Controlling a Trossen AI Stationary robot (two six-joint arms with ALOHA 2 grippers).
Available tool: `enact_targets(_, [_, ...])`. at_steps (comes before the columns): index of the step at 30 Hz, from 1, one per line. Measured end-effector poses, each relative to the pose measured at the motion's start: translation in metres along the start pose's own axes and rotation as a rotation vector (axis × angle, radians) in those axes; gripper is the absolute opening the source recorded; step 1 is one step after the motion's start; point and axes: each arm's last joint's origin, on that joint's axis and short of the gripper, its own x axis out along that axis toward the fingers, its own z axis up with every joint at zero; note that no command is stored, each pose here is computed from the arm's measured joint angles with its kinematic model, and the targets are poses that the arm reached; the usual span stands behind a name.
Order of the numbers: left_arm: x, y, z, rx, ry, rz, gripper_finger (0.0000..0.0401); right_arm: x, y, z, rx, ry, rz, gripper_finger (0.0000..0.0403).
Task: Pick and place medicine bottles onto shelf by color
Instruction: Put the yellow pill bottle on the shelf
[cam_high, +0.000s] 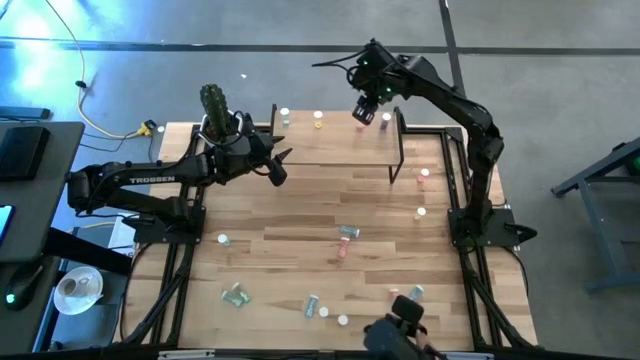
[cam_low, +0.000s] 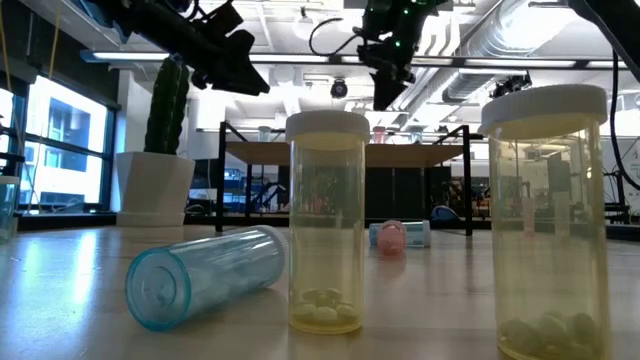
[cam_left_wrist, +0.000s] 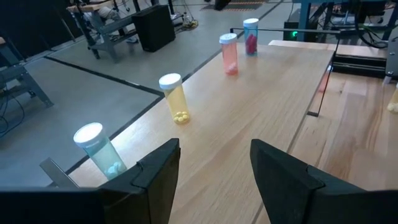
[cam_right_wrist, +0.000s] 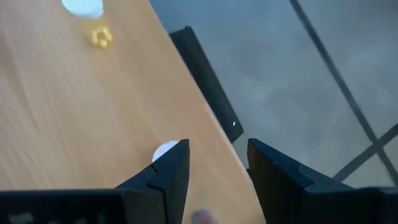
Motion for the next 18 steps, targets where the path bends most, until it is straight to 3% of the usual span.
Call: enact_targets(18, [0.000,0.000,0.000,0.000,0.003,-0.011,0.0186,0.029,-0.009,-0.010,0.096,0.164,-0.030,0.0152])
